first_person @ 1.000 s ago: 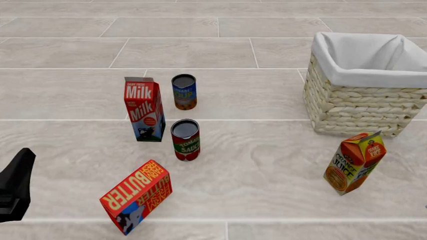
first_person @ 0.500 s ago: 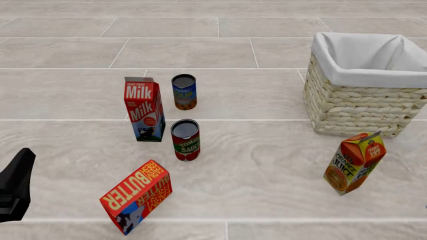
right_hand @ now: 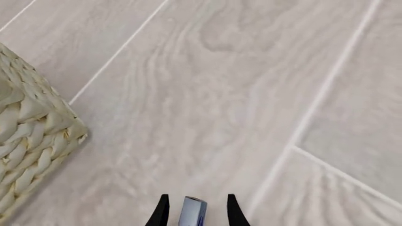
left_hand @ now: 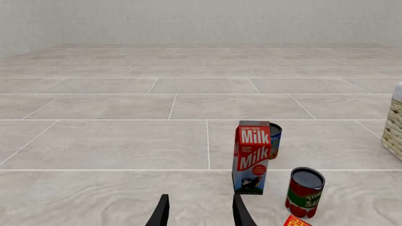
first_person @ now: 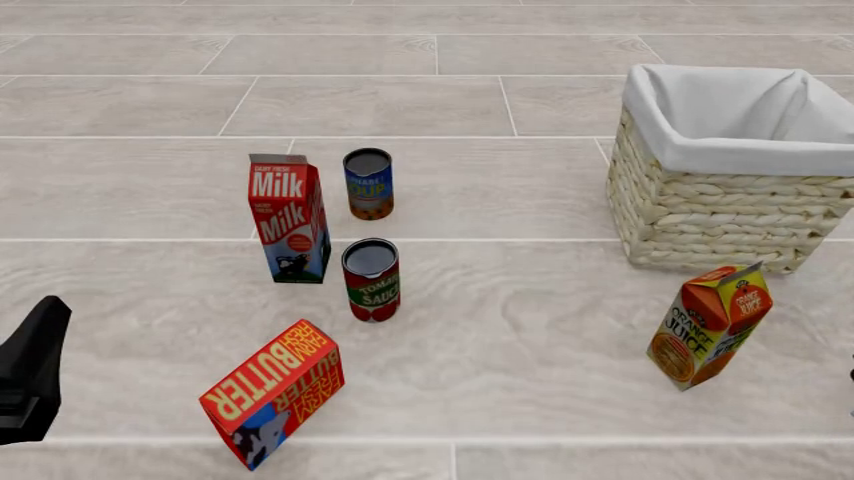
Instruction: Pick the cream cheese and place it in the basket.
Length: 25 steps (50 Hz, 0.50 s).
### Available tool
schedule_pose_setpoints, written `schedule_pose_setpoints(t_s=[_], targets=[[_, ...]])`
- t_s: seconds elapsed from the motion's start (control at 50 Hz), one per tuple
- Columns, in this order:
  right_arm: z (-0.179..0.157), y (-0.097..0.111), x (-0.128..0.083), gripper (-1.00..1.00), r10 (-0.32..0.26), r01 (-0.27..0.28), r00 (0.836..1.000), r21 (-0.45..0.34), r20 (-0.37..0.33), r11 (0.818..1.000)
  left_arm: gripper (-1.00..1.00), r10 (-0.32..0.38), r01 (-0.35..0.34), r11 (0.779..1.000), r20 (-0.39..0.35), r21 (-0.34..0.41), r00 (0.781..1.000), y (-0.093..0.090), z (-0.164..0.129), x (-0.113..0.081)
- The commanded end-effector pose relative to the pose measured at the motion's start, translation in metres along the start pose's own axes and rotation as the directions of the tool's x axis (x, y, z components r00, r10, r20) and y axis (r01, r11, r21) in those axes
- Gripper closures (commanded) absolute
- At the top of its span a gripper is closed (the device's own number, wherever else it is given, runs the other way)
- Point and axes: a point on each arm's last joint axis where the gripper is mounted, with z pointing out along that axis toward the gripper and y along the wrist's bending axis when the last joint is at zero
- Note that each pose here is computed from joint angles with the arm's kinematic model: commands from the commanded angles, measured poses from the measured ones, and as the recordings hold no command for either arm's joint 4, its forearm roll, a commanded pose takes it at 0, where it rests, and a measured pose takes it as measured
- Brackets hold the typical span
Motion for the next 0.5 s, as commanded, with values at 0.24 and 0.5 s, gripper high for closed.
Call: schedule_pose_setpoints(t_s=[0.24, 0.5], targets=[[0.016, 0.013, 0.017, 1.00, 0.090, -0.094, 0.992, -0.050, -0.086, 0.994, -1.00, 0.000, 0.000, 1.000, 0.000, 0.000, 1.000, 0.000, 0.000, 0.000], [0.008, 0.015, 0.009, 1.00, 0.084, -0.088, 0.995, -0.062, -0.054, 0.994, -1.00, 0.000, 0.000, 1.000, 0.000, 0.000, 1.000, 0.000, 0.000, 0.000]])
